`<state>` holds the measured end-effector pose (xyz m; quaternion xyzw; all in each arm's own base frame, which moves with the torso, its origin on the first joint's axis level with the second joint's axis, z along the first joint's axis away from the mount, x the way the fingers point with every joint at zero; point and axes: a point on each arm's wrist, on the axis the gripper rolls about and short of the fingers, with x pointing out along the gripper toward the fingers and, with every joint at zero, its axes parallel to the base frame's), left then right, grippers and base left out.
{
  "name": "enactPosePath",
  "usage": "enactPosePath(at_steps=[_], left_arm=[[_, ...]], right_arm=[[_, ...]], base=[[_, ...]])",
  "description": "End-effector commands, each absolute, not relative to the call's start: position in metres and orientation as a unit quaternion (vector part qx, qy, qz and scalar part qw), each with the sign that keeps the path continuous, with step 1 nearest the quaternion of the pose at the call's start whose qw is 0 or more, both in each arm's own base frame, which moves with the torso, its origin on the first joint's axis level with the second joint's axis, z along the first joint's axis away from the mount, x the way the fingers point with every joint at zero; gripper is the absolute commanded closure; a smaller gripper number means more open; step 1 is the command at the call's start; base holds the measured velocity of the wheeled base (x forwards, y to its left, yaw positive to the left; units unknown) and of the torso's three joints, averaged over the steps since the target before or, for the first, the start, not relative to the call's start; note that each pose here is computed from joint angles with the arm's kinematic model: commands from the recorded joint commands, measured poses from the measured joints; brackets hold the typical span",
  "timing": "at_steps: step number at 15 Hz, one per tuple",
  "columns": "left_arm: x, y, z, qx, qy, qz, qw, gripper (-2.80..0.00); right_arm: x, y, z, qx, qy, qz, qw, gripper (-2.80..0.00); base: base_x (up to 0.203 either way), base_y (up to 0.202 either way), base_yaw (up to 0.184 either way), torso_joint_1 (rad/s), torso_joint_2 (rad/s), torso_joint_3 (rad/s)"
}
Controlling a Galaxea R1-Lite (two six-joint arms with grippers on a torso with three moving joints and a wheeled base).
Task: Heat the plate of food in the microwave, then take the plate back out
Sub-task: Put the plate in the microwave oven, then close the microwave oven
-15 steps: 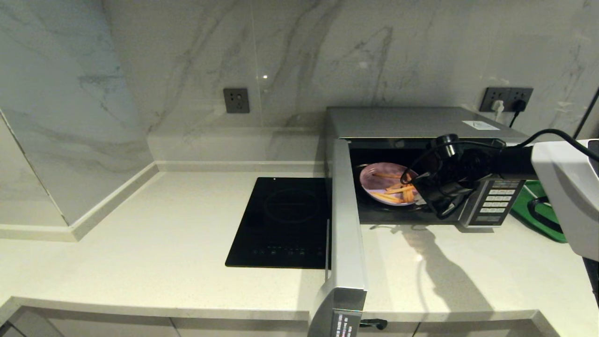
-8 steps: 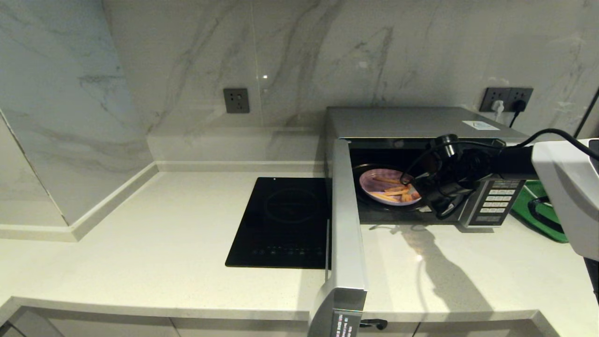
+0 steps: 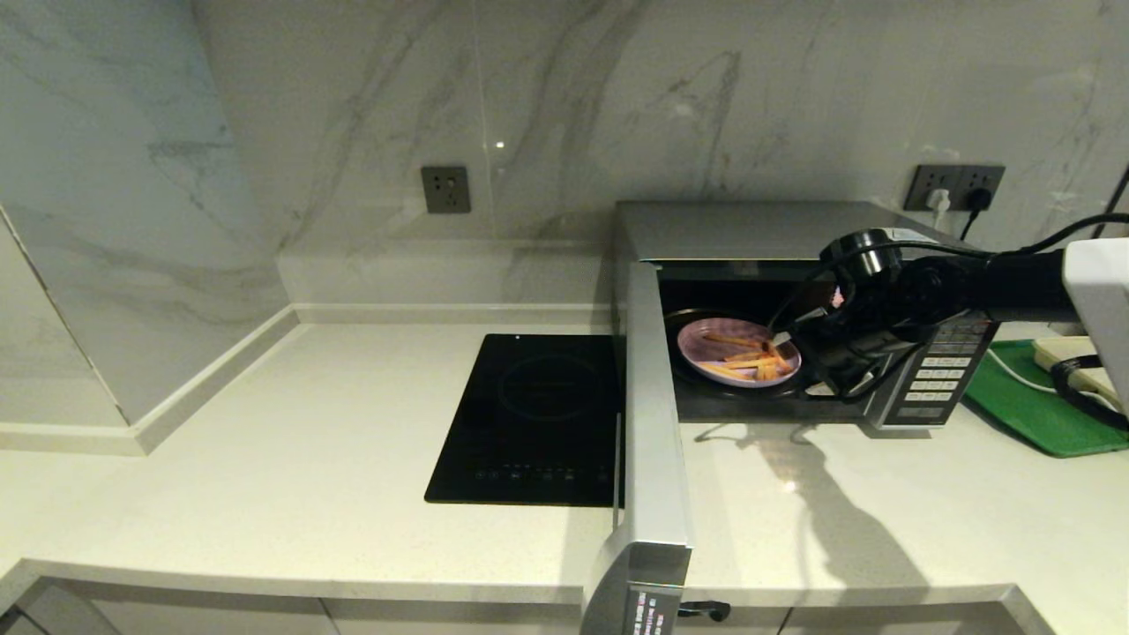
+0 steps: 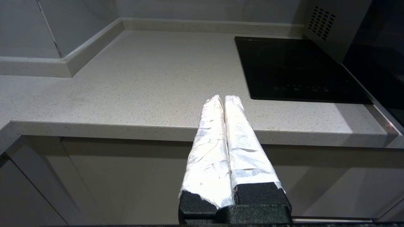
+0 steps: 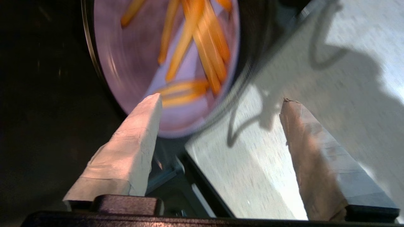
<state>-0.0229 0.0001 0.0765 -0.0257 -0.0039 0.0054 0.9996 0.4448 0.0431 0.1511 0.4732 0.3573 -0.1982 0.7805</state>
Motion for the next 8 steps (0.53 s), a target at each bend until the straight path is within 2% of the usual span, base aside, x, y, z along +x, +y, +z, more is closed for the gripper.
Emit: enactPosePath(at_steps=[1,4,5,8], left_arm=[[-0.023,0.0,0.077,-0.026,-0.005,0.006,1.0,0.0],[-0.023,0.0,0.076,-0.026,-0.005,0.006,1.0,0.0],[-0.023,0.0,0.077,-0.026,-0.004,0.006,1.0,0.0],[-0.023,0.0,0.077,-0.026,-0.005,0.006,1.0,0.0]], right_arm=[[0.413,0.044,0.181,0.477,0.35,-0.189,0.784,-2.8],[0.364,0.045,0.201,0.467,0.357,-0.178,0.789,-2.8],[0.343,0.045,0.209,0.465,0.354,-0.169,0.794,0.0],[0.274,0.042,0.231,0.453,0.334,-0.132,0.816,0.0]], base=[[0.0,0.0,0.0,0.0,0.0,0.0],[0.0,0.0,0.0,0.0,0.0,0.0],[0.0,0.0,0.0,0.0,0.0,0.0],[0.0,0.0,0.0,0.0,0.0,0.0]])
